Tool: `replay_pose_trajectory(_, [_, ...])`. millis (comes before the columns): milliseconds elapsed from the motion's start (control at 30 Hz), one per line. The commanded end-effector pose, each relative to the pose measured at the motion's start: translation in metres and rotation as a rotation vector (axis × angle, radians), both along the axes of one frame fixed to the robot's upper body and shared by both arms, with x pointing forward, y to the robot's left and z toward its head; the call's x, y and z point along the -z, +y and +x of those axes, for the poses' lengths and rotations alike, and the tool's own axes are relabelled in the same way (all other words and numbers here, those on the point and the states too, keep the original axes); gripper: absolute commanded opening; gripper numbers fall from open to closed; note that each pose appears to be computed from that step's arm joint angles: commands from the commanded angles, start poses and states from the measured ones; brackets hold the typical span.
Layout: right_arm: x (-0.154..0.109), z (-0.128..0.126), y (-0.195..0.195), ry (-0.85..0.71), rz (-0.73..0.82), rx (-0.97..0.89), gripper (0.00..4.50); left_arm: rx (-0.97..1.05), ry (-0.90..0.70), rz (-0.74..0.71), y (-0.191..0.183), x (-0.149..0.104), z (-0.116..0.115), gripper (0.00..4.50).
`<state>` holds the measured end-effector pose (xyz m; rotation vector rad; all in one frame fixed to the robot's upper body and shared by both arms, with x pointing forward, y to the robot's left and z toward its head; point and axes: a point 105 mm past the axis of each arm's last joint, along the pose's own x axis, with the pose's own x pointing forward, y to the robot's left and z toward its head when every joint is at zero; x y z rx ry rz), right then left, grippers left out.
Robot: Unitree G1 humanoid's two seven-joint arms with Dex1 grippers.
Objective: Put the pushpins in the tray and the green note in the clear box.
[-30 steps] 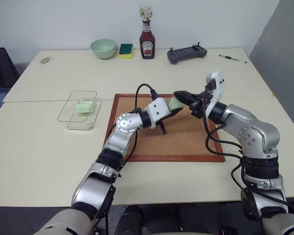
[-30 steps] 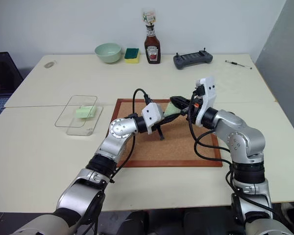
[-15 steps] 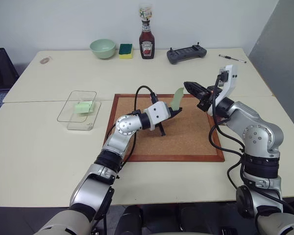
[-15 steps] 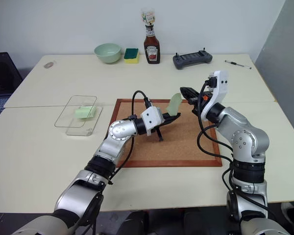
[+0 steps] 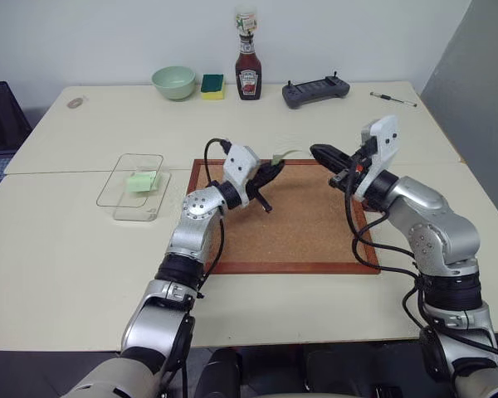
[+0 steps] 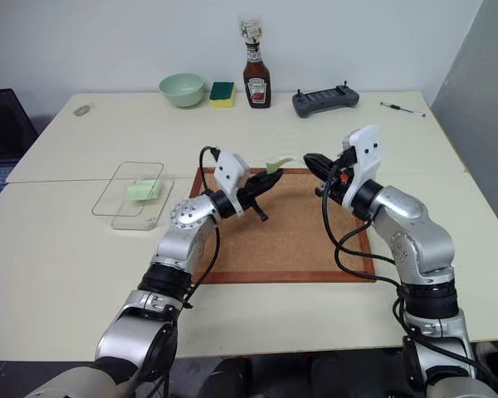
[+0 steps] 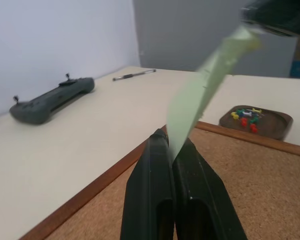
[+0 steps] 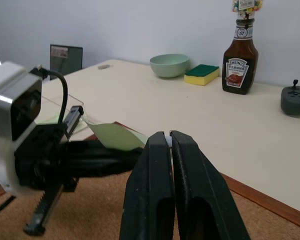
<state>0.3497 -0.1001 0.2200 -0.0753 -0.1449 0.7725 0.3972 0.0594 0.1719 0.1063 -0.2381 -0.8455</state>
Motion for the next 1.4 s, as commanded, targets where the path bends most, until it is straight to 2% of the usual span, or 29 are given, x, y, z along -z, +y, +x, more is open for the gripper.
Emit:
replay_pose_trajectory(33, [-0.015,-0.008,0.001,-0.119,-0.038,-0.016,0.00,-0.025,-0.006,-0.068,0.007,-0.016,-0.001,0.08])
replay_pose_trajectory(233, [-0.009,-0.006,-0.005,-0.143,-0.076,-0.001,0.00,-0.073,0.025,-0.125,0.020,-0.020,0.000,0.08])
replay_pose_trajectory(467, [-0.009,-0.002,-0.008,-0.125,-0.028,0.032,0.00,-0.067,0.074,-0.123,0.020,-0.006,-0.012,0.08])
replay_pose_trajectory(867, [-0.002,0.008,-0.040,-0.087,-0.094,0.147,0.00,-0.003,0.006,0.016,0.007,-0.007,-0.025,0.08])
replay_pose_trajectory(967, [0.004,0.011,-0.055,-0.041,-0.097,0.206,0.00,-0.018,-0.028,0.090,0.004,-0.005,-0.025,0.08])
replay_pose_trajectory(1100, [0.014,0.016,-0.077,0.002,-0.116,0.304,0.00,-0.009,-0.060,0.103,-0.001,-0.007,-0.026,0.08])
replay_pose_trajectory(1200, [0.032,0.021,-0.104,0.069,-0.199,0.423,0.00,0.067,-0.075,0.108,-0.011,-0.010,-0.035,0.08])
replay_pose_trajectory(1400, [0.053,0.026,-0.128,0.163,-0.310,0.516,0.00,0.214,-0.051,0.121,-0.025,-0.016,-0.052,0.08])
